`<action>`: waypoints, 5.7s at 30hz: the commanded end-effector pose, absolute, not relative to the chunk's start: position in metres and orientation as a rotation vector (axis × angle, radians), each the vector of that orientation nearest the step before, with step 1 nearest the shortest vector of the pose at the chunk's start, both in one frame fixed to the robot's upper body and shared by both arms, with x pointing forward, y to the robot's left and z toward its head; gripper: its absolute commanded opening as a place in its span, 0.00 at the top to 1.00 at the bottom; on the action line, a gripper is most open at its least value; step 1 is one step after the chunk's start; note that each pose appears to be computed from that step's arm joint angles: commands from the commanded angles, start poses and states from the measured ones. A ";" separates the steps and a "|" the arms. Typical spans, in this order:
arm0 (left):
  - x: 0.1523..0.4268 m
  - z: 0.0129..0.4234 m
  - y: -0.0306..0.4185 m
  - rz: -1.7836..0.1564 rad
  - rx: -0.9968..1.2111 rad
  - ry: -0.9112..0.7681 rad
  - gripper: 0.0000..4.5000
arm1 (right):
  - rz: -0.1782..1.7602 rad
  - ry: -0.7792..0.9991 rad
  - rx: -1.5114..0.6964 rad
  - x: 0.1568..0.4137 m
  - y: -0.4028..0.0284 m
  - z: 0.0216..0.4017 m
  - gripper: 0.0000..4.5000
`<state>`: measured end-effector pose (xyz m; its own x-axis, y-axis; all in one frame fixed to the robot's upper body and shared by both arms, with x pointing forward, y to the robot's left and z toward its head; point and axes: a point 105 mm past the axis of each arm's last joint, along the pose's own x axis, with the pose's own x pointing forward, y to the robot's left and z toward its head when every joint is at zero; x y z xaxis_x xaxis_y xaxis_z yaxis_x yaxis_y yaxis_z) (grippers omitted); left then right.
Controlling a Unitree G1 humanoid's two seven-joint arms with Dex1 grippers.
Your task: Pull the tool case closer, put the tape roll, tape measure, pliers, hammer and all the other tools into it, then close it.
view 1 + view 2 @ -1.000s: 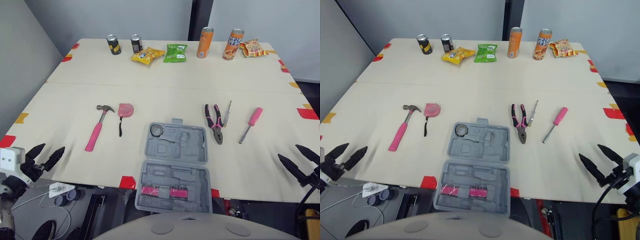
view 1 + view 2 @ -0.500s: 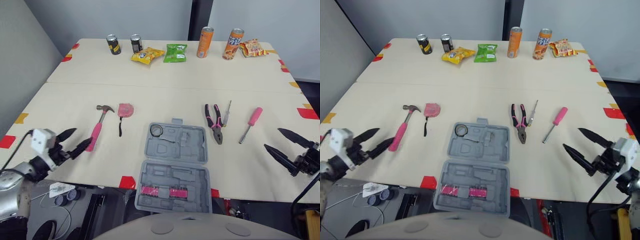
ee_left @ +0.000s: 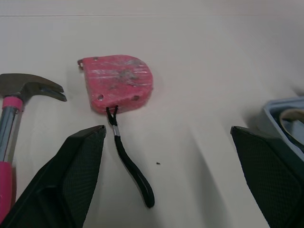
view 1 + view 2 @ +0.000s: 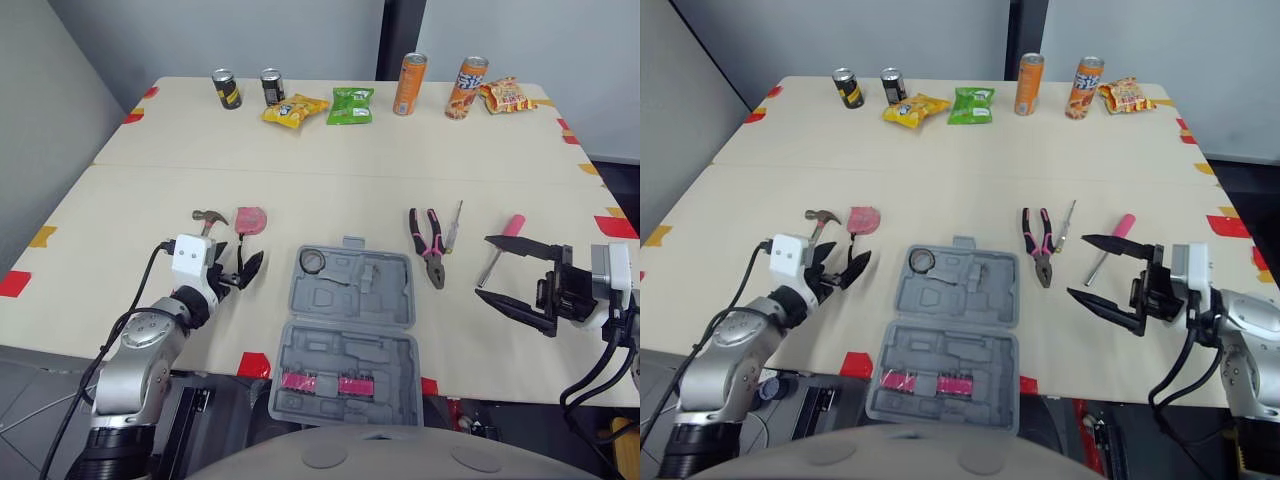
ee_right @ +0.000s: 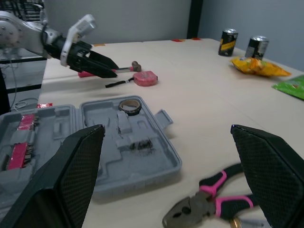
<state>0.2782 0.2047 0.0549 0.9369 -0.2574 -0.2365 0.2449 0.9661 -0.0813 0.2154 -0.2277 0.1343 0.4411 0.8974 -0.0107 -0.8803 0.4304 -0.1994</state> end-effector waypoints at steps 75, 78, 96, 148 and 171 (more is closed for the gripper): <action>0.170 0.025 0.215 -0.337 0.070 0.443 0.99 | 1.292 -0.090 -0.277 0.206 -0.214 0.135 0.00; 0.172 0.029 0.217 -0.340 0.068 0.426 0.94 | 1.294 -0.091 -0.277 0.205 -0.214 0.136 0.00; 0.168 0.083 0.236 -0.779 0.196 0.253 0.01 | 1.302 -0.097 -0.285 0.211 -0.211 0.138 0.00; 0.243 0.022 0.253 -1.137 0.419 0.338 0.34 | 1.313 -0.127 -0.321 0.215 -0.205 0.143 0.00; 0.286 0.143 0.104 -1.424 0.487 -0.118 0.34 | 1.153 0.153 0.017 0.242 -0.171 0.157 0.00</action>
